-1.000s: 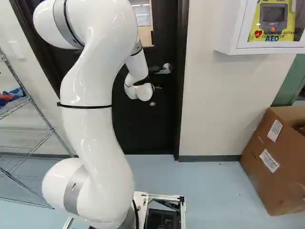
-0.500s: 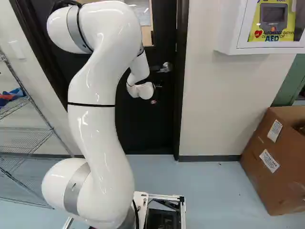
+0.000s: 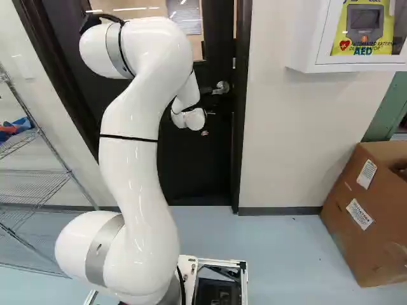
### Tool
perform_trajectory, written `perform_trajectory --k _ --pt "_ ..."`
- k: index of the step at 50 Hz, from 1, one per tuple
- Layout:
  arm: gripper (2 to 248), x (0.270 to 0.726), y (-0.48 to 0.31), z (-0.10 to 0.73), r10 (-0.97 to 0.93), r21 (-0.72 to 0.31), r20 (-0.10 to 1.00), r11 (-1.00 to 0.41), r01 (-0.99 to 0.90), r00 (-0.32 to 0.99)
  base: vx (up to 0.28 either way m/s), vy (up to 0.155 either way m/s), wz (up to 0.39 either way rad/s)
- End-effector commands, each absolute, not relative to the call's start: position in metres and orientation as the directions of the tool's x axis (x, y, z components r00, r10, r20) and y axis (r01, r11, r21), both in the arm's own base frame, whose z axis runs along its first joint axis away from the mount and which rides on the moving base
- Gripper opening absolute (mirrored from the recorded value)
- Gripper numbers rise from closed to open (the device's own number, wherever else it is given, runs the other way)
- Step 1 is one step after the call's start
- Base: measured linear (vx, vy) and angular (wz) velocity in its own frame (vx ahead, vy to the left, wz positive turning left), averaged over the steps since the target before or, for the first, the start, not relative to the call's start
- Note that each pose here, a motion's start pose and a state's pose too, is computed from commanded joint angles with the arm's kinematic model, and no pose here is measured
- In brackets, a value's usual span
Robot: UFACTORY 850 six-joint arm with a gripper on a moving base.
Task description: Open the door and move inside
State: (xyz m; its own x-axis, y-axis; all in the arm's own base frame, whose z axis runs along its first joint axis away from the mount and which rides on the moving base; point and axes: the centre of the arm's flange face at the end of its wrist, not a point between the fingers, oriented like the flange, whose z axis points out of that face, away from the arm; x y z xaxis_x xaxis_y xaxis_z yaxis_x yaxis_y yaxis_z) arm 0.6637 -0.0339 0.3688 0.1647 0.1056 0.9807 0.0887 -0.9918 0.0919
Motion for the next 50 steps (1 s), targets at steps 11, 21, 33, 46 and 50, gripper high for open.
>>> perform_trajectory --k 11,21,33,46,50 --pt "247 0.68 -0.027 0.366 0.105 0.092 0.983 -0.991 0.095 0.15 0.0 0.0 0.0" --pt "247 0.695 -0.022 0.363 0.096 0.084 0.986 -0.992 0.089 0.137 0.0 0.0 0.0" --pt "247 0.709 -0.016 0.36 0.079 0.07 0.989 -0.995 0.074 0.124 0.0 0.0 0.0" --pt "247 0.723 -0.009 0.357 0.057 0.051 0.992 -0.997 0.056 0.111 0.0 0.0 0.0" --pt "247 0.726 -0.007 0.356 0.051 0.046 0.993 -0.998 0.052 0.108 0.0 0.0 0.0"
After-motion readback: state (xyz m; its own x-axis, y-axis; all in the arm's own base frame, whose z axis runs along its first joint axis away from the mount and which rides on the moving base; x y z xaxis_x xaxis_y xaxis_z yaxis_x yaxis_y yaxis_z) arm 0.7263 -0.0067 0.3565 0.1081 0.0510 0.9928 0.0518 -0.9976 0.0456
